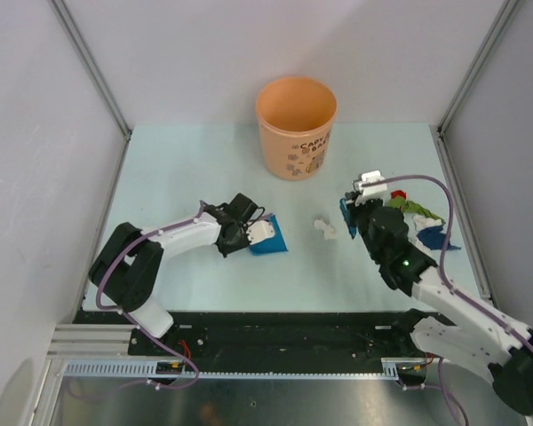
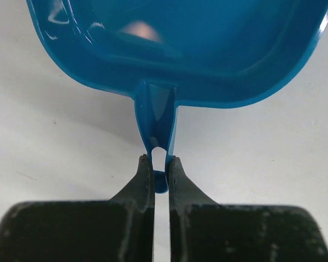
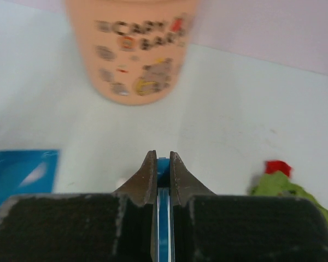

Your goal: Sweep away the paper scraps from the table

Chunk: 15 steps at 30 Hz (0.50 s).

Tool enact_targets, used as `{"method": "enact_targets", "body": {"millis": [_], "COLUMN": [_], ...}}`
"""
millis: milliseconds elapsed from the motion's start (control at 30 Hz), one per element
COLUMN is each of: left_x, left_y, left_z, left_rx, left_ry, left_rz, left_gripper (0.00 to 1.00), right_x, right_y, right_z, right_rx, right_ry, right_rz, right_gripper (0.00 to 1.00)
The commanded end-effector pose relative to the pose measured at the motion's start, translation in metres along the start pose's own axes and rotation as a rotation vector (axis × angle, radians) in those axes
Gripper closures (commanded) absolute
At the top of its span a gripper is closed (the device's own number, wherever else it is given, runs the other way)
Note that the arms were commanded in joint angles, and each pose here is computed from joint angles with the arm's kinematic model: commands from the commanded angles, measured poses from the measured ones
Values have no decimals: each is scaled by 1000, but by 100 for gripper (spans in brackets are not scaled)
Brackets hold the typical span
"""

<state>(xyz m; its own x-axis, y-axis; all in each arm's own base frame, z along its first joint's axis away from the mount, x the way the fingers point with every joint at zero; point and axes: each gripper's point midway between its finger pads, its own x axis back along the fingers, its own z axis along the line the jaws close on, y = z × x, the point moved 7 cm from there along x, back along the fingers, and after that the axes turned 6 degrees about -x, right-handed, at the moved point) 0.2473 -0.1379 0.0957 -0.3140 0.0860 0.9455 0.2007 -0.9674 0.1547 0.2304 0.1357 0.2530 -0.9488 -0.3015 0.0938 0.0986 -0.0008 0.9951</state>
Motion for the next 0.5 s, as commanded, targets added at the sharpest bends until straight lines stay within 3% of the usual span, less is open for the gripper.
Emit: {"method": "enact_targets", "body": {"millis": [0,100,233,467], "left_x": [-3,-4,-6,-9], "left_y": [10,15,17,21], "left_z": [-7,-11,-13,-11], "left_rx": [10,-2,-10,-21], "left_ry": [-39,-57,-75,-87], "left_rz": [-2,-15,-16,-9], "left_gripper": [100,100,100,100], "right_x": [-36,-59,-71,-51], "right_y": [-18,-43,-60,-29], "right_z": [-36,-32,14,124], "right_rx": [57,63,31,-261], "right_ry": [-346,-376,-255,229], "right_rz": [33,72,67,-3], "right_gripper": [100,100,100,100]}}
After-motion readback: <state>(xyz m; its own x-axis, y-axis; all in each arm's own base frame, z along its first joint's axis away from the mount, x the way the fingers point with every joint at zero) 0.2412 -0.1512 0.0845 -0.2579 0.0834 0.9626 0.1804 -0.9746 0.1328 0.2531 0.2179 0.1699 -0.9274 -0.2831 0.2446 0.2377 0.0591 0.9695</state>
